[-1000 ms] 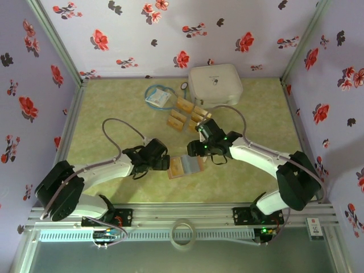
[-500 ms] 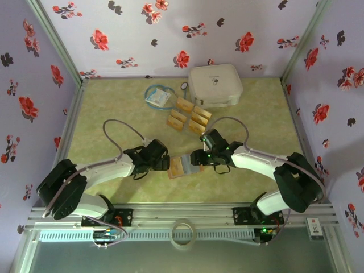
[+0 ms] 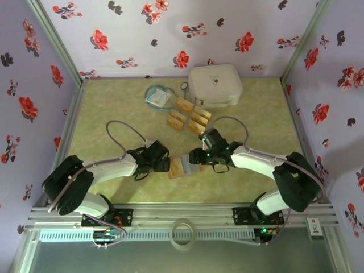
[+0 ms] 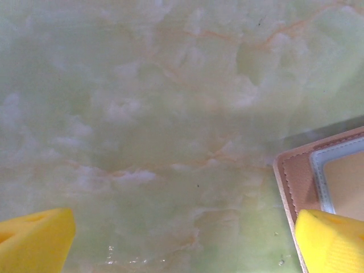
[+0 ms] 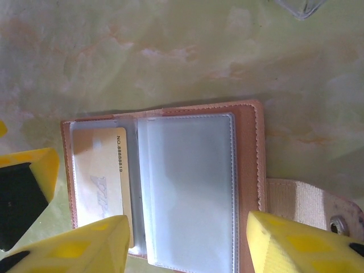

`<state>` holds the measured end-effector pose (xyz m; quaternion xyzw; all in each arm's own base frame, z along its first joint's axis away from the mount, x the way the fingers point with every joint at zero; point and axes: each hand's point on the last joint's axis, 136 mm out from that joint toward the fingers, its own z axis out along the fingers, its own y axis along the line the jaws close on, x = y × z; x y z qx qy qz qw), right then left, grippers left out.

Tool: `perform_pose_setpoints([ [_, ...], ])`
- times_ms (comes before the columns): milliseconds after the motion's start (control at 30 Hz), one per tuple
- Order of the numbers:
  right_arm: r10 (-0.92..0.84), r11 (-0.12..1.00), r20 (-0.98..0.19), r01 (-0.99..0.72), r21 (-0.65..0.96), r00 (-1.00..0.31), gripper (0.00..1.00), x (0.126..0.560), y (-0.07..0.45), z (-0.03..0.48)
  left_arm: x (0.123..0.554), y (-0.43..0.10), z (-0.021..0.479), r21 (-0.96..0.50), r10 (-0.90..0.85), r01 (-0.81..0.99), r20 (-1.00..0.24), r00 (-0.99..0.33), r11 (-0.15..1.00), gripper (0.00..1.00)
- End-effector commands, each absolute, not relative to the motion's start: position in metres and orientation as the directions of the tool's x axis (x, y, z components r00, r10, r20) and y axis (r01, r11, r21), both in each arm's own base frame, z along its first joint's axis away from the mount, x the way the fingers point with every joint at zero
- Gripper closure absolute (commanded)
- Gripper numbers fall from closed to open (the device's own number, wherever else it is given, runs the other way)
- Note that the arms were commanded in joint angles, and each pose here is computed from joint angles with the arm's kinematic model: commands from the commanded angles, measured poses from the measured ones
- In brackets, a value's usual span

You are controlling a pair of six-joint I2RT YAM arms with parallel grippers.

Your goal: Put the credit cards into the card holder

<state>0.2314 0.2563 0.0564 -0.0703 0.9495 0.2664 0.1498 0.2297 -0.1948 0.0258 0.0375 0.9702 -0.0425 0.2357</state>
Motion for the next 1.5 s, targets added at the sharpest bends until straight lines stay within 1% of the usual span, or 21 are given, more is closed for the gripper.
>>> perform_pose_setpoints([
  [0, -0.056, 0.842, -0.313, -0.214, 0.496, -0.948, 0.45, 0.233, 0.263, 0.056, 0.231, -0.199, 0.022, -0.059, 0.064, 0.101, -0.453, -0.889, 0.993, 0.0],
  [633, -0.083, 0.84, -0.261, -0.209, 0.501, -0.962, 0.48, 0.23, 0.273, 0.032, 0.228, -0.196, 0.01, -0.043, 0.069, 0.097, -0.436, -0.897, 0.994, 0.0],
  [933, -0.118, 0.801, -0.258, -0.245, 0.546, -0.959, 0.52, 0.222, 0.297, 0.044, 0.226, -0.196, 0.008, -0.042, 0.073, 0.101, -0.434, -0.898, 0.994, 0.0],
  [1167, -0.117, 0.772, -0.264, -0.255, 0.582, -0.957, 0.54, 0.22, 0.31, 0.054, 0.225, -0.195, 0.007, -0.042, 0.072, 0.1, -0.434, -0.898, 0.994, 0.0],
  [1300, -0.111, 0.747, -0.277, -0.264, 0.611, -0.955, 0.54, 0.22, 0.319, 0.068, 0.225, -0.195, 0.009, -0.05, 0.067, 0.098, -0.439, -0.896, 0.994, 0.0],
  [1467, -0.105, 0.72, -0.29, -0.273, 0.637, -0.951, 0.54, 0.219, 0.332, 0.084, 0.228, -0.183, 0.021, -0.053, 0.024, 0.056, -0.48, -0.877, 0.997, 0.0],
])
